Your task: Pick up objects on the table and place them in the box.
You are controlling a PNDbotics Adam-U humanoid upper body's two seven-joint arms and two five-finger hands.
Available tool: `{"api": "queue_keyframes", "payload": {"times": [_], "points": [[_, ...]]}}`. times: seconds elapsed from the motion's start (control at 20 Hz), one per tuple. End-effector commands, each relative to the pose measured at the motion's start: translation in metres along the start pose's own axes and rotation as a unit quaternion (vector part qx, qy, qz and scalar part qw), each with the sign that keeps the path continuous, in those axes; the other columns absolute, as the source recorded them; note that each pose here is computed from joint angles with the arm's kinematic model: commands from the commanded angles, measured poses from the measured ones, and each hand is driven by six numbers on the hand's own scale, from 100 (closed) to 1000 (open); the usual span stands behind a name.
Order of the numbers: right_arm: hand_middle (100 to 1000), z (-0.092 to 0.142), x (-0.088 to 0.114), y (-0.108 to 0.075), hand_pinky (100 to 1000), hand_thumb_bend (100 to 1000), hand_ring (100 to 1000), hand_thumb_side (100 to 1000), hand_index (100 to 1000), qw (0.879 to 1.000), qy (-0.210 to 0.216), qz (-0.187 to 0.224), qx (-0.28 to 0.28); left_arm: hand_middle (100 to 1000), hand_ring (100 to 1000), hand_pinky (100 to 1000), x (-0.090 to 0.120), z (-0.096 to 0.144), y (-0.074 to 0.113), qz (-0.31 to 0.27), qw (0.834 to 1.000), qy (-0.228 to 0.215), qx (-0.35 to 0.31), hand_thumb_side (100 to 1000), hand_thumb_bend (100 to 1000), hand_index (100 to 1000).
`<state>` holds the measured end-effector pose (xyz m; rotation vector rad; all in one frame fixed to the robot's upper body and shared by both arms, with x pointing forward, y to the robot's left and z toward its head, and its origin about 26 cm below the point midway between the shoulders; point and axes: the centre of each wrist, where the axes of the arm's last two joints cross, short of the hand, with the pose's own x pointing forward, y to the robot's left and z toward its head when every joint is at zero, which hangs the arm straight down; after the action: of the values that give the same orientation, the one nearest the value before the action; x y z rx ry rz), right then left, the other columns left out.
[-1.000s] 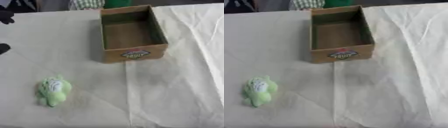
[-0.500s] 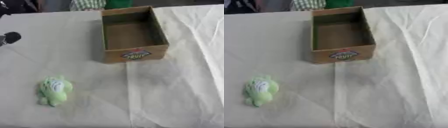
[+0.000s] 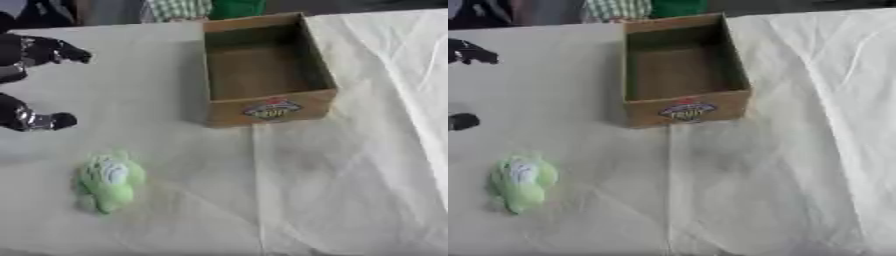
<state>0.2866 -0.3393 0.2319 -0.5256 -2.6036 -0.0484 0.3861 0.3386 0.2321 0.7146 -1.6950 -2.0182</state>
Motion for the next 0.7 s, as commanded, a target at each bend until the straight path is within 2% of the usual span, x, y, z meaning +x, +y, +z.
{"api": "queue_keyframes", "payload": {"times": [0.05, 0.2, 0.4, 0.5, 0.7], "points": [[743, -0.007, 0.006, -0.003, 839, 100, 716, 516, 882, 1.0, -0.015, 0.006, 0.008, 782, 818, 715, -0.003, 0.0, 0.009, -0.018, 1.0, 0.0, -0.025, 728, 561, 961], [743, -0.006, 0.006, -0.003, 839, 100, 716, 515, 882, 1.0, -0.014, 0.007, 0.008, 793, 831, 726, -0.002, -0.001, 0.007, -0.022, 0.998, -0.005, -0.055, 633, 616, 965], [743, -0.006, 0.006, -0.002, 840, 100, 716, 515, 882, 1.0, -0.012, 0.005, 0.008, 808, 843, 750, -0.001, -0.002, 0.005, -0.03, 0.995, -0.02, -0.091, 551, 680, 989], [743, -0.006, 0.006, -0.002, 840, 100, 715, 515, 882, 1.0, -0.012, 0.005, 0.008, 809, 844, 761, 0.0, -0.005, 0.003, -0.026, 0.994, -0.029, -0.106, 520, 640, 997], [743, -0.006, 0.005, -0.002, 839, 100, 715, 516, 881, 1.0, -0.012, 0.005, 0.008, 822, 847, 785, 0.001, -0.008, -0.001, -0.008, 0.991, -0.04, -0.125, 463, 614, 1000]]}}
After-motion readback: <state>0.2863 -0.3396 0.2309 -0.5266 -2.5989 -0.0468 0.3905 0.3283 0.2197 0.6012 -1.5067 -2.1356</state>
